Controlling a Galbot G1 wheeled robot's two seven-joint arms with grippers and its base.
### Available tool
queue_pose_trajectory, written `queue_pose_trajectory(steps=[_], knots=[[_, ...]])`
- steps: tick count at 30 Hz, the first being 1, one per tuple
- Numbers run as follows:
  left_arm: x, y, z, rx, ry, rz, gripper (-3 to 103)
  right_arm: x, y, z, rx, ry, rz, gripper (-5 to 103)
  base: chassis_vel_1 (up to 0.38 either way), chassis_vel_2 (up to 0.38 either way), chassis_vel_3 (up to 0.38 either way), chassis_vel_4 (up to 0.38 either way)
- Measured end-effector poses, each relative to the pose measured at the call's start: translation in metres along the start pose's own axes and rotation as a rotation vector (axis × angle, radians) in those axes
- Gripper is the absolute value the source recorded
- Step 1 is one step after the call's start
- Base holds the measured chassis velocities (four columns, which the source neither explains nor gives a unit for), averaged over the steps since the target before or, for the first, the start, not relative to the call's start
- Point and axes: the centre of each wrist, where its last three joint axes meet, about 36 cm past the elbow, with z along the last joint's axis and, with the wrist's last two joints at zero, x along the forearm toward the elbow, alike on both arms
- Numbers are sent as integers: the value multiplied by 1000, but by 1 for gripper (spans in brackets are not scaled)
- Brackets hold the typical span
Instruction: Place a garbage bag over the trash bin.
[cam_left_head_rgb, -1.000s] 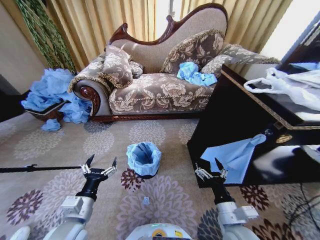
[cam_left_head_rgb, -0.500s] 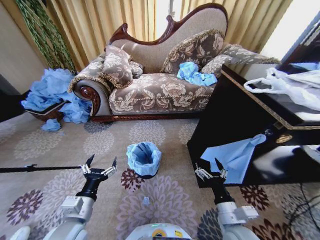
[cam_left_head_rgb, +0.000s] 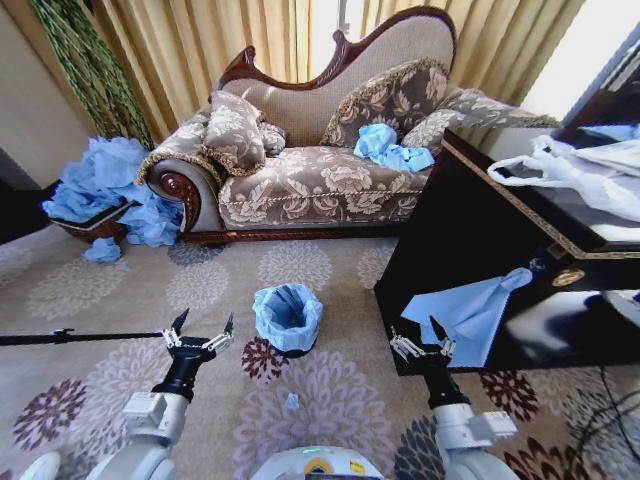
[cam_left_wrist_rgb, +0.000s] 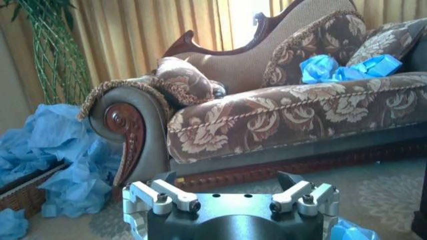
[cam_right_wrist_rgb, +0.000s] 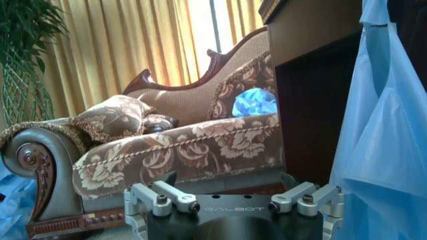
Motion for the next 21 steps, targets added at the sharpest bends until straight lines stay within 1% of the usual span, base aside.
queue_pose_trajectory(steps=[21], knots=[[0, 0, 0, 0, 0, 0, 100, 0, 0, 0, 0, 0, 0, 100, 0, 0, 0, 0]])
